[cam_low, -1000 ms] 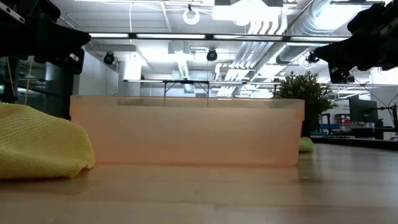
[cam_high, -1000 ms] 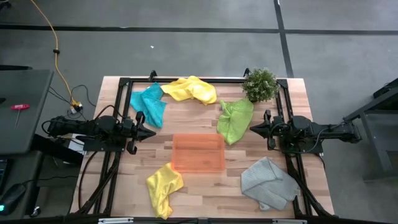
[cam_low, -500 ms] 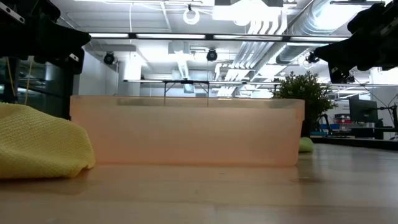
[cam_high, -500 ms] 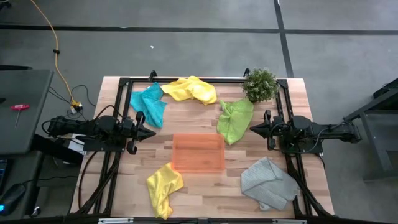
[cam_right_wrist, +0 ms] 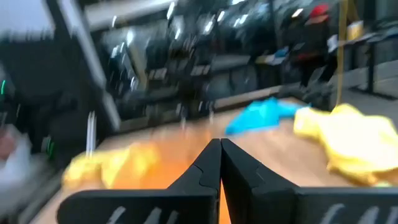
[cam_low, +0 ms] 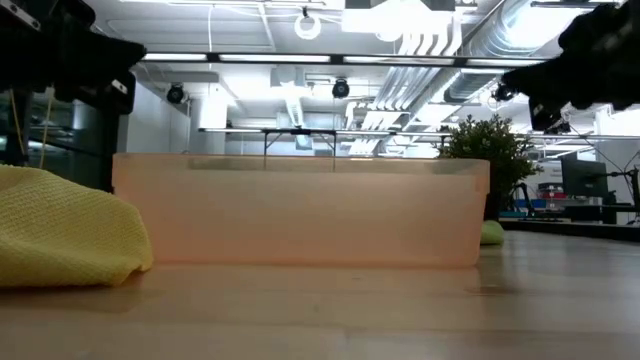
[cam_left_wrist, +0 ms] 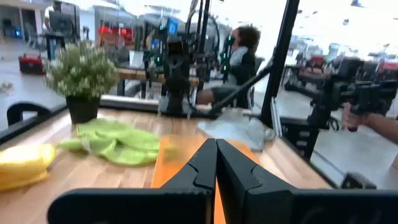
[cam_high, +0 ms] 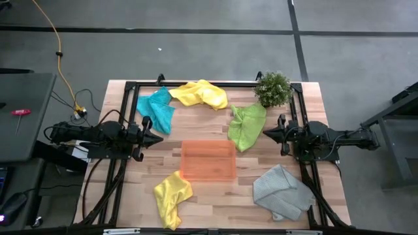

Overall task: Fold microfiber towels
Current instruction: Fold the green towel

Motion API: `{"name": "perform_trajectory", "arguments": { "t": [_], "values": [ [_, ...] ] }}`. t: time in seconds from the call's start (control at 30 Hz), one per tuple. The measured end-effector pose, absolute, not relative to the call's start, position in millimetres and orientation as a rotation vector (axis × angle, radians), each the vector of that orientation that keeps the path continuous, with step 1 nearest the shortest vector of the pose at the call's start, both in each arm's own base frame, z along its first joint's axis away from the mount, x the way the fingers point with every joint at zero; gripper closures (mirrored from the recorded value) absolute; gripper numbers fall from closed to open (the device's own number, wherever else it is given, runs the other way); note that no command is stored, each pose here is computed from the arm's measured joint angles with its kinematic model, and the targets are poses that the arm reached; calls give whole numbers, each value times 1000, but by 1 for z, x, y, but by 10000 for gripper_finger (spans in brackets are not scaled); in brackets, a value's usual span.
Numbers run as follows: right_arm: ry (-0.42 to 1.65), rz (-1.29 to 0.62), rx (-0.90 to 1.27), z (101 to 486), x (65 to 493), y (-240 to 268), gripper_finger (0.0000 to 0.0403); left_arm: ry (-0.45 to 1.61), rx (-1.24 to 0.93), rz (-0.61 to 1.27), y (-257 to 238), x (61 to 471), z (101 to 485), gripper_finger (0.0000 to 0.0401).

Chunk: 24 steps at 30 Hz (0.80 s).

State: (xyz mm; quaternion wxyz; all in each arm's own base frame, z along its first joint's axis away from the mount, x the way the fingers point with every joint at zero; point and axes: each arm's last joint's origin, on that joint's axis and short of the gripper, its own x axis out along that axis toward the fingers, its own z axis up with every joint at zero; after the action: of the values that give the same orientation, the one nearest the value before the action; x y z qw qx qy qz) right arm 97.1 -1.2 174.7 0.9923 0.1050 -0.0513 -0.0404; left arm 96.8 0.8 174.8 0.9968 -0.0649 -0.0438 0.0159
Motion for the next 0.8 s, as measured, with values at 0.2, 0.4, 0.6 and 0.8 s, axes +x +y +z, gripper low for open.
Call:
{"name": "perform_trajectory", "arguments": {
  "t": [0.2, 0.4, 0.6, 0.8],
  "values": [
    [-415, -262, 260, 202, 91, -7, 402, -275, -157, 99, 3, 96, 193, 400],
    [-326, -369, 242, 203, 105, -10, 402, -222, -134, 184, 6, 107, 194, 400],
    [-68, -408, 183, 216, 146, -11, 402, -130, -210, 251, 12, 126, 208, 401],
    [337, -576, 164, 223, 192, -35, 384, -55, -234, 244, 13, 142, 215, 401]
  ]
}}
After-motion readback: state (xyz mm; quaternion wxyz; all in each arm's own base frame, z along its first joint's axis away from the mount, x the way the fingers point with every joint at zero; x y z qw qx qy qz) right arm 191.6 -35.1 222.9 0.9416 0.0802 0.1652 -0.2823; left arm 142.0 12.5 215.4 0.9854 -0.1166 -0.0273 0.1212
